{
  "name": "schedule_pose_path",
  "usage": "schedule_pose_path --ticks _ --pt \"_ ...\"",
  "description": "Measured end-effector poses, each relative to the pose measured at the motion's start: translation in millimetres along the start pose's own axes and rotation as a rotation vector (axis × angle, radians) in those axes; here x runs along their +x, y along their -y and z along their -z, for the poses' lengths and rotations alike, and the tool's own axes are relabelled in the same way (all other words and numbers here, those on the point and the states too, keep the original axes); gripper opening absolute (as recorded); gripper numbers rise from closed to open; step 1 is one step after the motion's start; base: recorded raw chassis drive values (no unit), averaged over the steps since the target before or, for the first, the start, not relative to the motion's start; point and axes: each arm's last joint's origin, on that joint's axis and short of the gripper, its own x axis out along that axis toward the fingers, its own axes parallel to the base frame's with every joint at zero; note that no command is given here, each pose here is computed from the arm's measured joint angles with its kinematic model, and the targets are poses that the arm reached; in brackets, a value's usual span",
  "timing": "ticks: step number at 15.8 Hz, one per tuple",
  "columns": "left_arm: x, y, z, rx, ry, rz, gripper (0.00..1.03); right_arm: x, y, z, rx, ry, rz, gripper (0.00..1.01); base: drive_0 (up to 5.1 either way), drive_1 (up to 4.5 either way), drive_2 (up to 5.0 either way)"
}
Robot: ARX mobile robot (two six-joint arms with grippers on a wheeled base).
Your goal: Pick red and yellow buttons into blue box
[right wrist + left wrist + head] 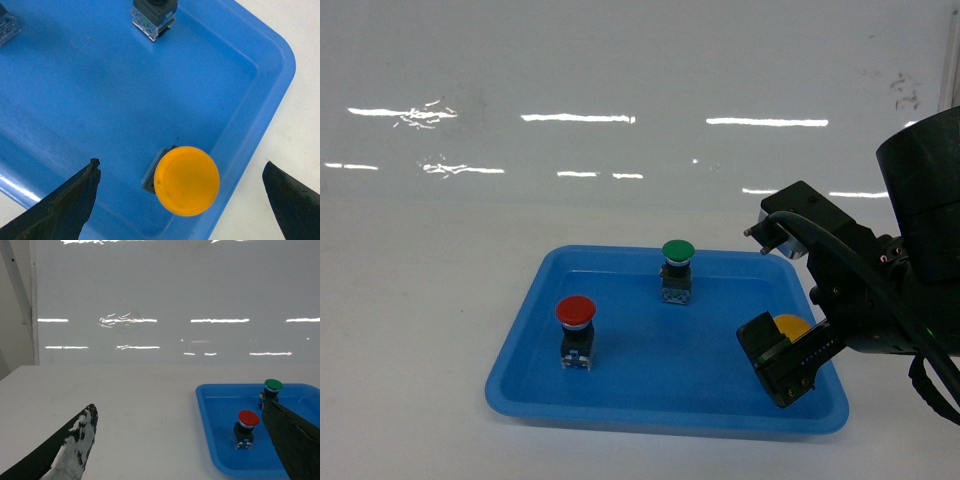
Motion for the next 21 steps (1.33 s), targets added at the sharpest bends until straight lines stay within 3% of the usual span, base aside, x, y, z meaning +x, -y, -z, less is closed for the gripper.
schedule_pose_path --ticks 3,5,9,12,15,18,21 --pt "3 1.8 -3.7 0.000 0.029 0.016 0.98 -7 0.8 -2.9 0.002 0.024 0.001 0.98 0.0 0.00 0.0" --pt "14 7.4 -1.3 0.015 -0.031 0.061 0.98 -10 0.0 -4.1 0.000 0.032 -0.002 0.98 0.0 0.00 0.0" --pt "33 19.1 9.1 0.052 -0.106 0.091 0.98 -12 -1.5 0.2 0.005 0.032 -0.010 0.98 0.0 0.00 0.0" --pt "49 36.5 19.7 0.106 -0.177 0.143 0.98 -12 -2.7 3.3 0.012 0.028 -0.018 0.98 0.0 0.00 0.0" --pt "78 56.9 16.2 0.165 -0.190 0.191 0.98 -12 -3.1 4.1 0.020 0.033 -0.024 0.98 0.0 0.00 0.0" --pt "103 68.9 34.5 0.229 -0.270 0.186 0.98 -12 -4.0 4.1 0.024 0.034 -0.031 0.98 0.0 0.00 0.0" --pt "119 77.9 40.8 0.241 -0.275 0.189 0.98 -12 -6.3 2.3 0.020 0.034 -0.041 0.98 0.0 0.00 0.0"
